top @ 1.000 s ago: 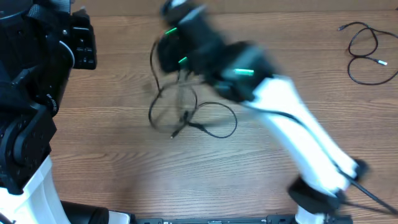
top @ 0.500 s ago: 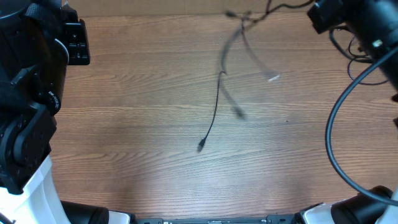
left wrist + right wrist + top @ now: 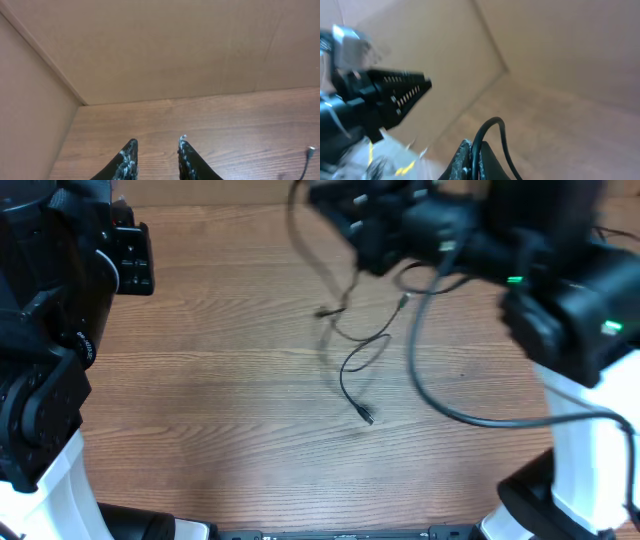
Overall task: Untangle cables
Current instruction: 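Lift the cable with the right gripper and pull it up-right, then drag the cable toward the upper right pile with the right gripper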
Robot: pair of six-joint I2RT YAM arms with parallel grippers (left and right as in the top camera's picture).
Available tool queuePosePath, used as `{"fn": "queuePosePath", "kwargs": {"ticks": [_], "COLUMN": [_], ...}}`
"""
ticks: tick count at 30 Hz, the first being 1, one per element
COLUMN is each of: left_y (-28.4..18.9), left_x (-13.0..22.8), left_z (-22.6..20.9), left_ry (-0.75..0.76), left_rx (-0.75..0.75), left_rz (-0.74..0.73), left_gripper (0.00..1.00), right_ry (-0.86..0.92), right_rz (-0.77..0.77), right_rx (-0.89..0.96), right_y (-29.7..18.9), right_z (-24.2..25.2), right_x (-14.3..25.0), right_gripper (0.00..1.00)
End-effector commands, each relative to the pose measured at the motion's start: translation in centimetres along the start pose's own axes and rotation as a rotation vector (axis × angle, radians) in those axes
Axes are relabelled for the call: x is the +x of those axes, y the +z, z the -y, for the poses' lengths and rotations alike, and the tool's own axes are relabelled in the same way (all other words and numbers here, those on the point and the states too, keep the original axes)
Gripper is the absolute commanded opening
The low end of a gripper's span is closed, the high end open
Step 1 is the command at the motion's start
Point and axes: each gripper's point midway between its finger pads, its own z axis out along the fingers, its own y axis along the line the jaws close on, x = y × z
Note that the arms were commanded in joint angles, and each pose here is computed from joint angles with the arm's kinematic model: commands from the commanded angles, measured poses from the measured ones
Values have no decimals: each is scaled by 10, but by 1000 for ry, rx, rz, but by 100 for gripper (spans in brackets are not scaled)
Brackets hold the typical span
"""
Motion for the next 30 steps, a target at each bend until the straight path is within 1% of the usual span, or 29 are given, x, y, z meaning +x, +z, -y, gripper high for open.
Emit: {"fn": "queuePosePath", "kwargs": {"ticks": [1,3,7,10,13,16,18,24,27,30], "left_y": [-8,-9,-8,-8,-8,-8,-8,-6,-6,-6], "left_x": [-2,-2,-2,-2,-1,0,1,1,1,2], "left_z": [3,1,0,0,0,0,0,1,1,1], "left_ry": [-15,-16,-15,-15,-14,-12,-12,-11,-11,-10], "left_rx": [23,17,6,5,6,6,7,10,9,9], "left_rz": [16,19,17,18,15,8,5,2,2,-2], "left_gripper": [29,31,32,32,32,32,32,32,33,33], "right_ry": [-37,-61,-58,-66,-67,-72,-77,-197,-245,-230], "right_rz": [32,56,153,230,318,393,450,575,613,637], "right_rx": [27,89,353,546,726,842,899,1071,1169,1259], "right_y": [-6,-10,-37,-71,-116,-156,-181,-253,-289,-327], "right_z": [-13,-4,54,107,157,190,205,229,245,267], "right_x": [-2,-6,-29,-51,-75,-94,-106,-138,-147,-147], "right_gripper": [4,4,4,4,4,4,4,4,4,4]}}
